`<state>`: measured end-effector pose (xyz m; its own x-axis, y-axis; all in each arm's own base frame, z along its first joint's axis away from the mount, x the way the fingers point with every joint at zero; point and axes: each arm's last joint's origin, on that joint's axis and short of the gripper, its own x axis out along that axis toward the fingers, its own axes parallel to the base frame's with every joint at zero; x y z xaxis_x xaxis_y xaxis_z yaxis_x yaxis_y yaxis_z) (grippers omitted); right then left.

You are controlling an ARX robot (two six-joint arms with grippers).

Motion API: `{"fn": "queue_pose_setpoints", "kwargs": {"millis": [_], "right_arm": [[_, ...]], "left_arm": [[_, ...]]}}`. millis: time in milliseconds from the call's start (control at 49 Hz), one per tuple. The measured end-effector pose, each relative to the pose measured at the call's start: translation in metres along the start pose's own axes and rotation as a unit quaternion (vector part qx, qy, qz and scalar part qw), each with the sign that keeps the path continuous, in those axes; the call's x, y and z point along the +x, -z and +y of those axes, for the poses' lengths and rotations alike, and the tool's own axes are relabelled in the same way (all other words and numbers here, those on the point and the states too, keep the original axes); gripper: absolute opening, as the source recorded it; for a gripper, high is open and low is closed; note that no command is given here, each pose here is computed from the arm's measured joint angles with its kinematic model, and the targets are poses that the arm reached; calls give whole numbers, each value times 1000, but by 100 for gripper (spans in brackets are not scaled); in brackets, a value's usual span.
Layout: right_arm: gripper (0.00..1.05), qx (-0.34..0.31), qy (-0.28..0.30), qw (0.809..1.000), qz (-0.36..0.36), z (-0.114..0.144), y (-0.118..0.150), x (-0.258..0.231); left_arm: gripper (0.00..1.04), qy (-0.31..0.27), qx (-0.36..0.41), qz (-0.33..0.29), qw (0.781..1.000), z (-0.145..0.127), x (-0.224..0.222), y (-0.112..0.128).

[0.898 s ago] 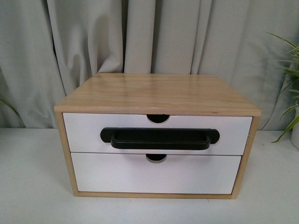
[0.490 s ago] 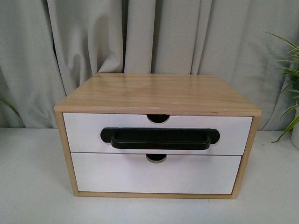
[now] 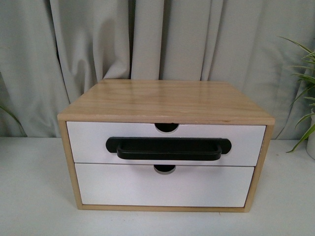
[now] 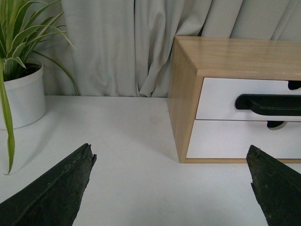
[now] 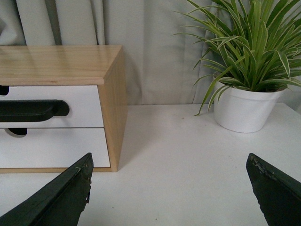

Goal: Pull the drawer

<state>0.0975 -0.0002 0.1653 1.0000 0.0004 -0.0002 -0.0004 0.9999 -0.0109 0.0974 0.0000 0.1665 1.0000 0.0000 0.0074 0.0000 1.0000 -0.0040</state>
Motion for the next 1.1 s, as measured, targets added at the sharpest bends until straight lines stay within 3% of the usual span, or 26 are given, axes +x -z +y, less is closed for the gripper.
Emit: {"fn": "queue_pose_setpoints", "kwargs": {"millis": [204, 327, 510, 612, 735, 1102], "right_arm": [[96, 1, -2, 1000, 1, 0, 0, 0], [96, 0, -111, 993, 46, 0, 2, 6], [96, -63, -169, 982, 60, 2, -16, 20], [96, -126, -214, 965, 87, 5, -27, 37], [96, -194, -266, 937, 114, 12, -39, 56], [96, -321, -336, 878, 117, 31, -66, 90]], "left_arm": [[98, 0, 0, 0, 1000, 0, 0, 0], [98, 87, 56, -22, 994, -6, 5, -5], [98, 158, 130, -23, 979, -15, 19, -10], [98, 210, 197, -28, 957, -22, 37, -24], [98, 295, 285, 13, 912, -32, 70, -31], [98, 411, 385, 73, 823, -46, 120, -46]]}}
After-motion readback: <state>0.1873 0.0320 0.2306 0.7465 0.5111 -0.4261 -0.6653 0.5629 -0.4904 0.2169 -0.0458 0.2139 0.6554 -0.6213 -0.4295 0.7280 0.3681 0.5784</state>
